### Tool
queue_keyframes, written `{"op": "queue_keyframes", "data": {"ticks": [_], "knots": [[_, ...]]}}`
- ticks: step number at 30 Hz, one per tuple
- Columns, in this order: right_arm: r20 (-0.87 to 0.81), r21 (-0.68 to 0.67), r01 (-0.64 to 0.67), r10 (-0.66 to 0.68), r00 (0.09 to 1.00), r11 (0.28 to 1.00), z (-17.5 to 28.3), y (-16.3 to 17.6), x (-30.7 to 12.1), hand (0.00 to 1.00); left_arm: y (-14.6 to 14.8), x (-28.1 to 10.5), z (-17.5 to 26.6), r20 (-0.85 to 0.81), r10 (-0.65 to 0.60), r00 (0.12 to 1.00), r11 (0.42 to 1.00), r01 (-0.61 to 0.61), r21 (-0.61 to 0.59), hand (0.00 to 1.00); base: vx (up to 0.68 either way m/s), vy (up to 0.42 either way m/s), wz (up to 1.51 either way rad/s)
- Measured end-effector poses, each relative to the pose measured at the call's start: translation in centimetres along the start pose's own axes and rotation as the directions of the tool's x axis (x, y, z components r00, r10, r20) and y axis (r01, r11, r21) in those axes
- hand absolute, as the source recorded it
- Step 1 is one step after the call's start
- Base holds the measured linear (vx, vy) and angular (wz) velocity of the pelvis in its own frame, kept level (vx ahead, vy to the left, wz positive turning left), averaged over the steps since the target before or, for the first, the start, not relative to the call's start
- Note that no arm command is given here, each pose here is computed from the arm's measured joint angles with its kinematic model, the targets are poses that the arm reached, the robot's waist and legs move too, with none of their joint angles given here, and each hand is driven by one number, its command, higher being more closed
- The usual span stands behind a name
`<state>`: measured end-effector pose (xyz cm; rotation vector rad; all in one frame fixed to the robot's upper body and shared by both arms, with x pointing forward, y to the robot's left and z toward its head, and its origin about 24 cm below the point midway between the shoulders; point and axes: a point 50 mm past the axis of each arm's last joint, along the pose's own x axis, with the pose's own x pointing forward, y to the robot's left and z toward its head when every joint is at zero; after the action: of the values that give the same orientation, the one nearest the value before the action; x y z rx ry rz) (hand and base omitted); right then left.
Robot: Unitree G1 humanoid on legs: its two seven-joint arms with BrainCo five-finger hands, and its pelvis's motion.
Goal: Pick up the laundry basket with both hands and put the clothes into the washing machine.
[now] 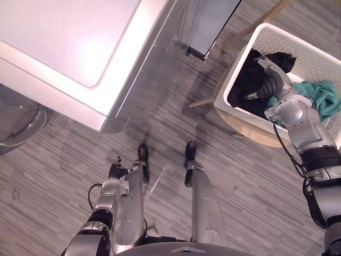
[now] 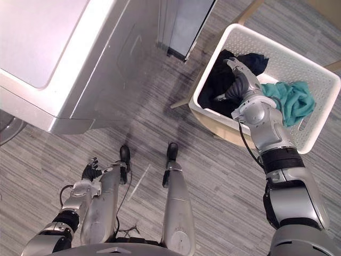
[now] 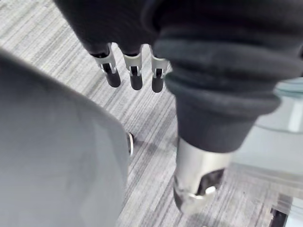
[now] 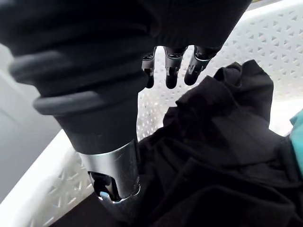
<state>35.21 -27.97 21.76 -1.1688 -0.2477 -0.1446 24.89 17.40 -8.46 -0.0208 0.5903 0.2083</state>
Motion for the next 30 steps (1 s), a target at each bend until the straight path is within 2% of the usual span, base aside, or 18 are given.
{"op": "queue_keyframes", "data": {"ticks": [4, 8, 12, 15, 21, 30], "knots": [[0.000, 0.010, 0.026, -0.026, 1.000, 1.000, 0.1, -0.6, 0.1, 0.00, 0.5, 0.1, 0.4, 0.013, 0.029, 0.999, 0.998, -0.028, -0.064, 0.00, -0.01, -0.009, 0.02], [0.012, 0.037, 0.115, -0.116, 0.993, 0.993, 0.5, -3.0, 0.4, 0.00, 1.2, 0.2, 1.5, 0.052, 0.062, 0.997, 0.991, -0.056, -0.122, 0.00, -0.04, 0.003, 0.02], [-0.005, 0.050, 0.172, -0.172, 0.985, 0.984, 0.4, -4.6, 0.5, 0.00, 2.3, 0.4, 3.1, 0.107, 0.125, 0.986, 0.975, -0.102, -0.199, 0.00, -0.03, 0.004, 0.05], [0.005, 0.057, 0.193, -0.194, 0.981, 0.979, 0.8, -5.3, 0.9, 0.00, 3.4, 0.5, 3.0, 0.089, 0.175, 0.980, 0.956, -0.148, -0.254, 0.00, 0.00, 0.000, 0.00], [0.021, 0.092, 0.334, -0.337, 0.941, 0.938, 1.6, -8.8, 1.1, 0.00, 3.9, 0.5, 2.5, 0.058, 0.199, 0.978, 0.939, -0.174, -0.296, 0.00, 0.00, 0.006, 0.09], [-0.011, 0.161, 0.383, -0.386, 0.922, 0.910, 1.1, -10.7, 1.3, 0.00, 4.4, 0.5, 2.2, 0.035, 0.210, 0.977, 0.927, -0.188, -0.324, 0.00, 0.00, -0.003, 0.04]]}}
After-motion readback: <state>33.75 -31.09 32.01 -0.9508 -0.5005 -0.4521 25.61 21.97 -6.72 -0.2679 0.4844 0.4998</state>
